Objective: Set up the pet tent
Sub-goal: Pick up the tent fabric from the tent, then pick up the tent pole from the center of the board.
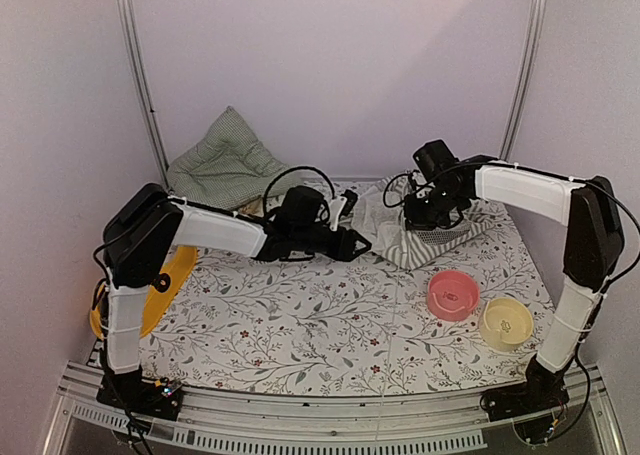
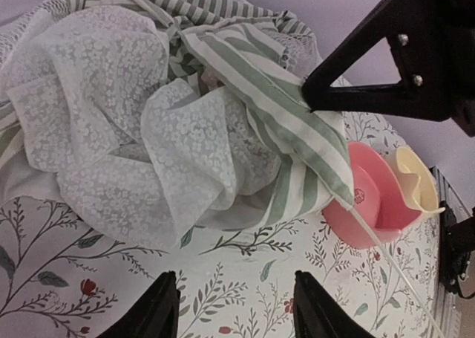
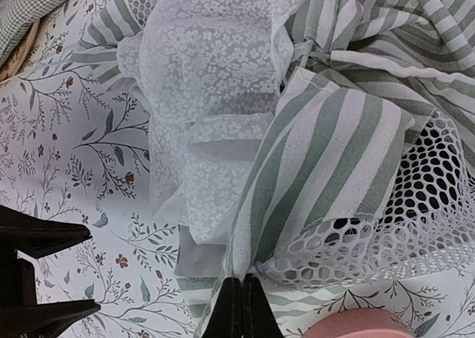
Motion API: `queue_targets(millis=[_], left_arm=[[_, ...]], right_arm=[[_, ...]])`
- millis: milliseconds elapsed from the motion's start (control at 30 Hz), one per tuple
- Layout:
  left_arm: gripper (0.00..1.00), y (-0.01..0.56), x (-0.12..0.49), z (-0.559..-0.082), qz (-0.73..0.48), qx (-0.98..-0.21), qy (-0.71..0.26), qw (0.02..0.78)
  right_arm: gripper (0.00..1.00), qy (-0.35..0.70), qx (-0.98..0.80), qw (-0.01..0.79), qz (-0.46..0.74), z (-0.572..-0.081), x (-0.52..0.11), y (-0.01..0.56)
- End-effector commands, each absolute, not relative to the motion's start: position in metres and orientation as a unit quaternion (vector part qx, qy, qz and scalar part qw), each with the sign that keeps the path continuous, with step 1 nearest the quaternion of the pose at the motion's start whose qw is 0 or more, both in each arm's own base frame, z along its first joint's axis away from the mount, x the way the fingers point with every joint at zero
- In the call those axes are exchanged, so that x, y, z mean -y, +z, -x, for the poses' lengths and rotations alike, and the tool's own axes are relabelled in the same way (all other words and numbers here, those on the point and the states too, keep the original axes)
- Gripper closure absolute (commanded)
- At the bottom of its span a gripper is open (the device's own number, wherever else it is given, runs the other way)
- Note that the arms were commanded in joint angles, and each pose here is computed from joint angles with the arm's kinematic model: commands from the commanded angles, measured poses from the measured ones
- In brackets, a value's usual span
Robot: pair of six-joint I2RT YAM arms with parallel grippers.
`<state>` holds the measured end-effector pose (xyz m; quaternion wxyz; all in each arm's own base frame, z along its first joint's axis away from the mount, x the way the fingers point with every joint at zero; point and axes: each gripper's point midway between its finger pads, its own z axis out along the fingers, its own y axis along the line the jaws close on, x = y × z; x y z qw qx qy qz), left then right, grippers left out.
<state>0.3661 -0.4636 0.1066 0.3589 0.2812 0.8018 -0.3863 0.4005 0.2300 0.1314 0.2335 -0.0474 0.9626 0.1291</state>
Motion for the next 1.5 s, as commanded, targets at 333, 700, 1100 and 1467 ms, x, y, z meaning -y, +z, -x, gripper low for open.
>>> queue_targets(millis=[333, 700, 1100, 1467], left_arm=[[0.46, 0.08, 0.54, -0.349, -0.349, -0.76, -0.42, 0.353], [0.59, 0.071, 0.54, -0.322, -0.374, -0.753, -0.428, 0.333], [0.68, 0.068, 0.538, -0.317, -0.378, -0.75, -0.432, 0.329], [0.97, 0.075, 0.542, -0.32, -0.377, -0.746, -0.436, 0.333]], right_arm=[[0.96, 0.164, -0.958, 0.23, 0.044, -0.366, -0.239, 0.131], [0.67, 0.151, -0.958, 0.24, 0.035, -0.352, -0.227, 0.141], [0.49, 0.178, -0.967, 0.158, 0.087, -0.235, -0.264, 0.118], [0.46, 0.253, -0.957, 0.043, 0.133, -0.12, -0.307, 0.07]])
